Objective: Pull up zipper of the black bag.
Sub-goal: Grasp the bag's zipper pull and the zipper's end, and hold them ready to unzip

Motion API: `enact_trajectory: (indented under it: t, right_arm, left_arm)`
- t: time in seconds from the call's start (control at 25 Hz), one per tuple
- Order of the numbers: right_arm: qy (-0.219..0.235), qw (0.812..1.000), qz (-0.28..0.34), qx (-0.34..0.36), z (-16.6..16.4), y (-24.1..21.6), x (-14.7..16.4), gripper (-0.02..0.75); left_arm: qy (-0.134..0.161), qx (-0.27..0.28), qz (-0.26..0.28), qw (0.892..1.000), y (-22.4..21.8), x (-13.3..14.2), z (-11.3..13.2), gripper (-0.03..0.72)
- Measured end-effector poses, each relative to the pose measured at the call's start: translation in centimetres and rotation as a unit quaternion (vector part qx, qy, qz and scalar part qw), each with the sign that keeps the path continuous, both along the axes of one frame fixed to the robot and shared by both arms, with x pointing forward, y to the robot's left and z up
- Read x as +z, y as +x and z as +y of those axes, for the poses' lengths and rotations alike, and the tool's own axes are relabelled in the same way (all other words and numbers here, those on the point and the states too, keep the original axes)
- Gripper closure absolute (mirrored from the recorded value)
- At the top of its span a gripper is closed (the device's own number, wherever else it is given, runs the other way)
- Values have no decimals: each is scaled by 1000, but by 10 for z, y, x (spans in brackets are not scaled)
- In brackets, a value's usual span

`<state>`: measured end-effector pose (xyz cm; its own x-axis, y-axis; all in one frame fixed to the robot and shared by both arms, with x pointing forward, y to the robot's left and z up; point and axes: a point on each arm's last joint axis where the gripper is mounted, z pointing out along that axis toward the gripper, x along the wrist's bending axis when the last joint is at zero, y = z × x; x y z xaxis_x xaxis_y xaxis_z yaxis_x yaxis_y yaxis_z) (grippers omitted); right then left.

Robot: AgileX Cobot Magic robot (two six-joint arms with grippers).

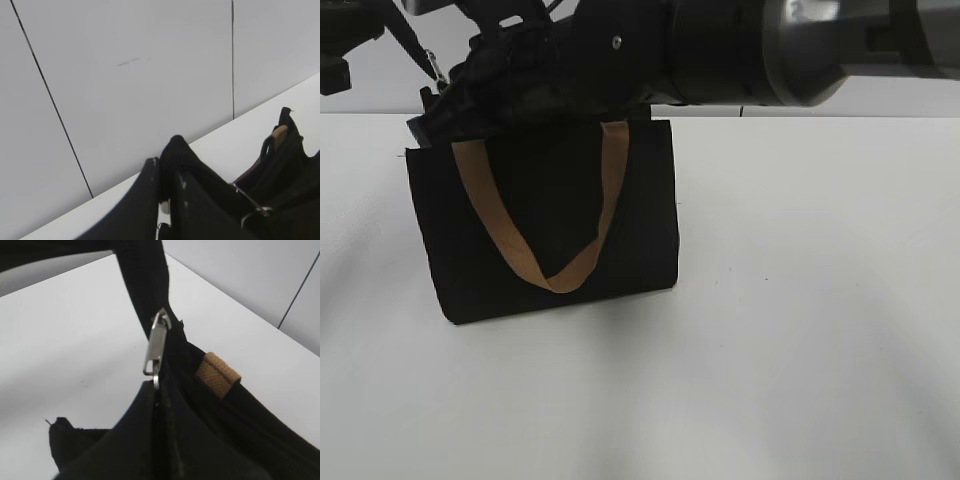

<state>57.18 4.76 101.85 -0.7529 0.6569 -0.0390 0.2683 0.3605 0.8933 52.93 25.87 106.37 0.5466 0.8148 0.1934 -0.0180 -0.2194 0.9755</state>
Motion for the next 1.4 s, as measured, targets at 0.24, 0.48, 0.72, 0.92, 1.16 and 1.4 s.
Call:
enact_trajectory:
  t: [0.24,0.48,0.72,0.92,1.16,1.4]
  right_arm:
    - [-1,1000,1,1,0,0,0,675]
    - [-1,1000,2,1,0,-1,0,701]
    - [-1,1000,4,4,-1,-2,4,753]
    - [-6,1000,13,13,-3,-7,11,753]
    - [-9,1000,17,15,-3,-7,10,753]
    - [-9,1000,17,15,-3,-7,10,753]
  left_arm:
    - [-1,0,-1,1000,0,0,0,673]
    - [-1,-1,-1,1000,0,0,0,673]
    - [-1,1,0,1000,0,0,0,673]
    - [1,5,3,1000,0,-1,1,673]
    - [1,5,3,1000,0,-1,1,673]
    - [1,5,3,1000,0,-1,1,673]
